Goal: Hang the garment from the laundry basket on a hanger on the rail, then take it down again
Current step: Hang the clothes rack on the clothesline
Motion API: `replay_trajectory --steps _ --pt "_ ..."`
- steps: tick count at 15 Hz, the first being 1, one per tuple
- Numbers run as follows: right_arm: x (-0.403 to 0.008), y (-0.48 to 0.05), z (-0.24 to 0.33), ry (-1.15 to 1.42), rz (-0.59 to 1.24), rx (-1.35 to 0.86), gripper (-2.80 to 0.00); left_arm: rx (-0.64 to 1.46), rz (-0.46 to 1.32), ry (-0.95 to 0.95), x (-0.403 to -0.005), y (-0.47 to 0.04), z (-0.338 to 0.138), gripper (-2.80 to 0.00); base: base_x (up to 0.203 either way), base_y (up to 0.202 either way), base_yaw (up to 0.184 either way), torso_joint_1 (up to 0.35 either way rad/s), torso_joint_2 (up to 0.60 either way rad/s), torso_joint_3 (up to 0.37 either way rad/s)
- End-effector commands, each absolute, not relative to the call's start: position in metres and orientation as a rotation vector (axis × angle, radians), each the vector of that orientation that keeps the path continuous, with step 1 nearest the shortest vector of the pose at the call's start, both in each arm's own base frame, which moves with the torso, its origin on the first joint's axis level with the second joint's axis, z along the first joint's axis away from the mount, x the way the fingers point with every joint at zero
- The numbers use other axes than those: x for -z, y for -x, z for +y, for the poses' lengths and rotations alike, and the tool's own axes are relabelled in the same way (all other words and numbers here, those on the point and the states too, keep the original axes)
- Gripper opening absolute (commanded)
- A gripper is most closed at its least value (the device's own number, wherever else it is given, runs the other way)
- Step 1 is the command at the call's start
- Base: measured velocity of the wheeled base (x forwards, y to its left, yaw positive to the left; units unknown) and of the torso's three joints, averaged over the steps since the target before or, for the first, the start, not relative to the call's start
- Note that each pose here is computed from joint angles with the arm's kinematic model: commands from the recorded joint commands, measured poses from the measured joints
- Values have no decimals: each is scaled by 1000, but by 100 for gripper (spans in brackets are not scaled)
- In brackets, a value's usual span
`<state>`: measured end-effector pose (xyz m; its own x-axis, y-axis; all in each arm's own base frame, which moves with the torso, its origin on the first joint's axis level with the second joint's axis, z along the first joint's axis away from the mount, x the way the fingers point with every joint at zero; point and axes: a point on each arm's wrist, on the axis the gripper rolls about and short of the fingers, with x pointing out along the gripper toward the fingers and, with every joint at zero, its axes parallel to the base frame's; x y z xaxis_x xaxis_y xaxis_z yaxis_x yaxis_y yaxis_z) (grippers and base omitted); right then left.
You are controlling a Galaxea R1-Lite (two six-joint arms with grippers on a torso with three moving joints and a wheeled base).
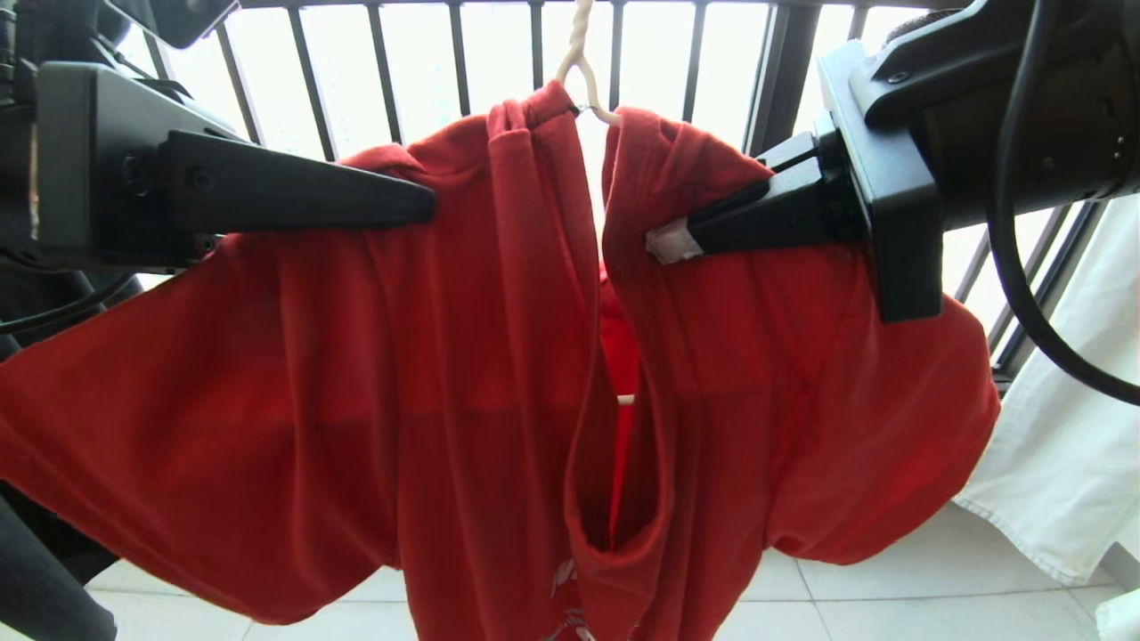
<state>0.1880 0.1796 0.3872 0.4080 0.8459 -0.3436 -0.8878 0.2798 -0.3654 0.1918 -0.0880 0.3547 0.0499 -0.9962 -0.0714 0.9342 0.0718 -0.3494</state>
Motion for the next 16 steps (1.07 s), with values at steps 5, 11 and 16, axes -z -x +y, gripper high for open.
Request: replay_trajectory --steps 5,11,16 --pt "-391 -182 174 538 84 -1161 -280 1446 303 223 -358 -189 -81 0 0 0 0 0 0 0" --pt "-390 -184 175 483 114 -1156 -280 1387 265 209 -364 -181 -74 0 0 0 0 0 0 0" --pt "-385 -204 190 482 72 -1134 -280 1319 233 198 -369 -175 -69 0 0 0 0 0 0 0"
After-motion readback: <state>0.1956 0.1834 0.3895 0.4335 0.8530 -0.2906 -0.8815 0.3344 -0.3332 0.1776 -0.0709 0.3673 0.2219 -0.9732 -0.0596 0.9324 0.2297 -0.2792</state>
